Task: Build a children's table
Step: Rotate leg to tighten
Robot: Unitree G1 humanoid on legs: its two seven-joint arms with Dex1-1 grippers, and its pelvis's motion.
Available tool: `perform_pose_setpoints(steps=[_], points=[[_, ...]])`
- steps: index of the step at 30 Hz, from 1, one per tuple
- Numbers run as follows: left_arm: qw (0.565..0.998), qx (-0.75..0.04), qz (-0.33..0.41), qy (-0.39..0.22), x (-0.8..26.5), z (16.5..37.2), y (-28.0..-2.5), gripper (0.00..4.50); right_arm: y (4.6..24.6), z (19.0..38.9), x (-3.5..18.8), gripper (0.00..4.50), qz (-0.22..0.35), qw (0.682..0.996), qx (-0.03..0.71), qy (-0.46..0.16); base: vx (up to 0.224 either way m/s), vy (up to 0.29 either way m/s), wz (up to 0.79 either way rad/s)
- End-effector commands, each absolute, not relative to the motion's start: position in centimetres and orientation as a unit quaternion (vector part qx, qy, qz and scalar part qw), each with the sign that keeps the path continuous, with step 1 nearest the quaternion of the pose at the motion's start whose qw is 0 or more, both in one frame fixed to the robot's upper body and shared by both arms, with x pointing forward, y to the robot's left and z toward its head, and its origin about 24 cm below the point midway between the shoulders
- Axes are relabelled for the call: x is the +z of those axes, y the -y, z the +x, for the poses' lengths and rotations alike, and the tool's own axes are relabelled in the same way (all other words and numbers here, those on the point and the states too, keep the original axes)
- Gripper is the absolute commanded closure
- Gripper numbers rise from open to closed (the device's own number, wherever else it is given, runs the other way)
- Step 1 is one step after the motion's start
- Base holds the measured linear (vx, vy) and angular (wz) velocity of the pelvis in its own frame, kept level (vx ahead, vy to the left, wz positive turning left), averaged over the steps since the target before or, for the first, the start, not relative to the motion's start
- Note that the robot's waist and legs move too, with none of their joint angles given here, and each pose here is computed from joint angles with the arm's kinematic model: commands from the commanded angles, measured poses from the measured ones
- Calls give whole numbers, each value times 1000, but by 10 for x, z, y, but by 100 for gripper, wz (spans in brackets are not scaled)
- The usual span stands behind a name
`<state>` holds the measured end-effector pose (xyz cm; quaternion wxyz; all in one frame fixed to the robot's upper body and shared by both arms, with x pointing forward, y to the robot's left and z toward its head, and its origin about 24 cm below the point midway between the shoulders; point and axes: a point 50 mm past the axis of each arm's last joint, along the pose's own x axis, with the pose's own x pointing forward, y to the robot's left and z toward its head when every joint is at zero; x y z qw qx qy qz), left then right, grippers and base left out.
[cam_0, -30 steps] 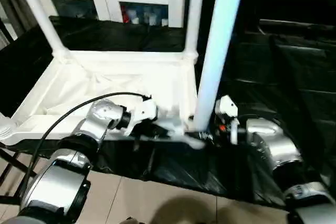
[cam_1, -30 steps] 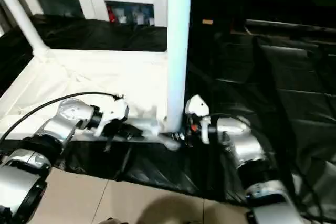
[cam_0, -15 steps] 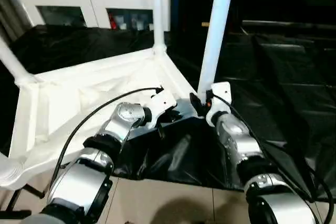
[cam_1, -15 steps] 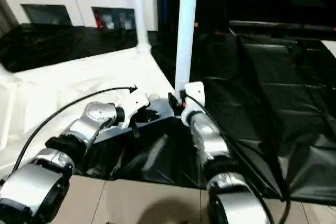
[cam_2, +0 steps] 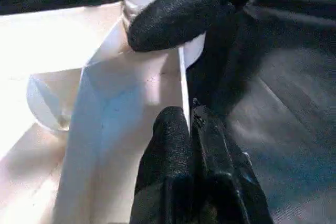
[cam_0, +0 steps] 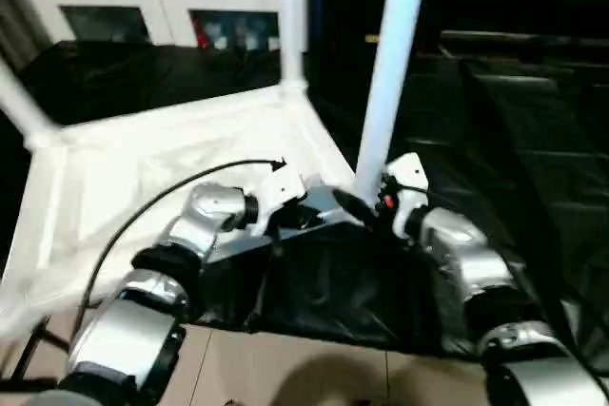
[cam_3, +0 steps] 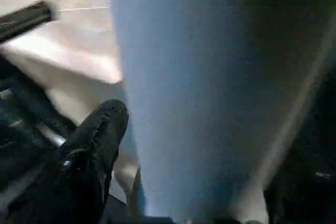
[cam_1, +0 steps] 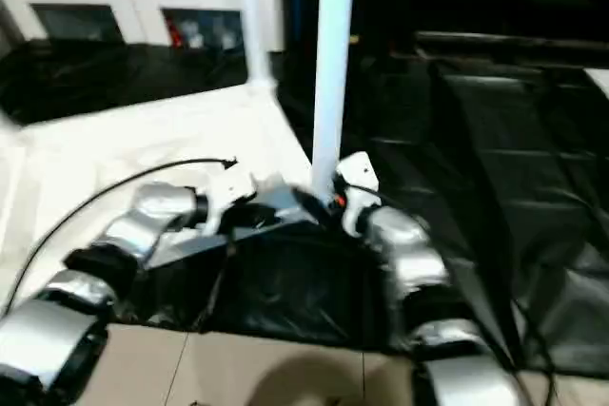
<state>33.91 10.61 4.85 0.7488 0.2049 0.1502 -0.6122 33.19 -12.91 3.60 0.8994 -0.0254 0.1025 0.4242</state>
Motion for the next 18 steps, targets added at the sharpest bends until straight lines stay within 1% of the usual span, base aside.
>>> perform_pose_setpoints(steps=[1,2,3,4,5,6,8,9,10,11,12,13,14,15,18], points=[[719,-646,214,-141,50,334,-98,450,116,324,35,79,-29,869,483,-105,0,0,0],[702,-665,208,-145,51,332,-102,450,124,320,39,79,-35,843,525,-110,0,0,0],[693,-675,205,-147,52,331,-105,450,128,318,41,94,-37,829,545,-115,0,0,0],[693,-675,205,-147,52,331,-105,450,128,318,41,113,-37,829,545,-115,0,0,0],[685,-683,205,-151,52,330,-107,450,133,315,43,116,-40,813,568,-124,0,0,0],[681,-686,206,-152,52,329,-109,450,135,314,43,116,-42,805,578,-128,0,0,0],[671,-695,205,-159,52,328,-113,450,140,309,44,141,-50,781,605,-146,0,0,0],[670,-696,205,-159,52,328,-113,450,141,309,44,153,-51,778,608,-149,0,0,0],[666,-699,205,-161,53,328,-115,450,143,307,44,160,-56,767,620,-157,0,0,0],[666,-699,205,-161,53,328,-115,450,143,307,44,164,-56,767,620,-157,0,0,0],[661,-702,207,-164,54,328,-118,450,144,305,44,172,-58,755,632,-167,0,0,0],[661,-702,207,-164,54,328,-118,450,144,305,44,172,-58,755,632,-167,0,0,0],[655,-706,207,-170,54,328,-121,450,145,302,43,184,-61,739,647,-180,0,0,0],[653,-707,209,-172,54,328,-122,450,145,302,42,193,-63,734,651,-184,0,0,0],[652,-708,210,-172,55,328,-122,450,145,301,42,197,-64,731,653,-186,0,0,0]])
